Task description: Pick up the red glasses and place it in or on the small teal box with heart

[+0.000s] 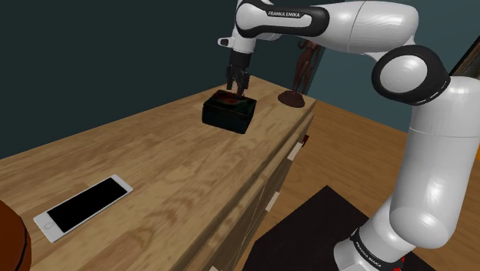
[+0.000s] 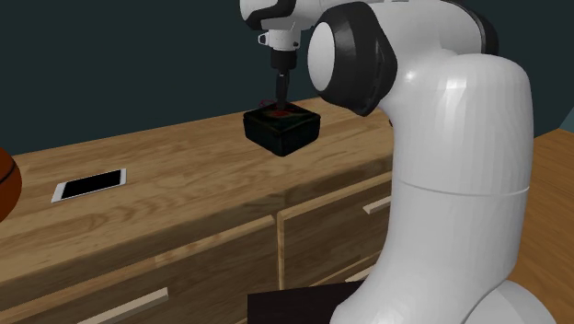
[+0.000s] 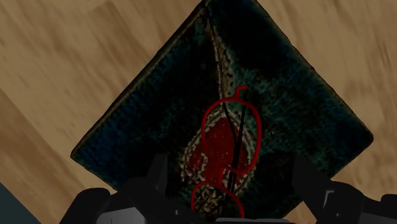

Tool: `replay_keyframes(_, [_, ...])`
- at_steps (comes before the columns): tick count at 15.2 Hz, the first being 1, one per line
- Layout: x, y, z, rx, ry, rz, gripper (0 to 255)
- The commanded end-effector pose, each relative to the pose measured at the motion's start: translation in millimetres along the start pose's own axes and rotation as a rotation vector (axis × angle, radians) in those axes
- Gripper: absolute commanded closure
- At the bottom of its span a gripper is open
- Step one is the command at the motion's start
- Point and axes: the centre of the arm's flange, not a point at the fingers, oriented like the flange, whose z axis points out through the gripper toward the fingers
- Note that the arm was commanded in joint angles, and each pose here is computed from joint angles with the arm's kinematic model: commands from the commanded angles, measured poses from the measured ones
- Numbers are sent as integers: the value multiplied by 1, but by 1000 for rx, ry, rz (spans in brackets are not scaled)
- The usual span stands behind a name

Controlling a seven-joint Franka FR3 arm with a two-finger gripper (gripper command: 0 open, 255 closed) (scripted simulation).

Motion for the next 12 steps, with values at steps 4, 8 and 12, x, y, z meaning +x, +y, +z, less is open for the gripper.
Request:
replay_keyframes(4, [0,0,-50,0,0,0,0])
replay_keyframes(8, [0,0,-50,0,0,0,0])
replay_keyframes(12, [0,0,-50,0,0,0,0])
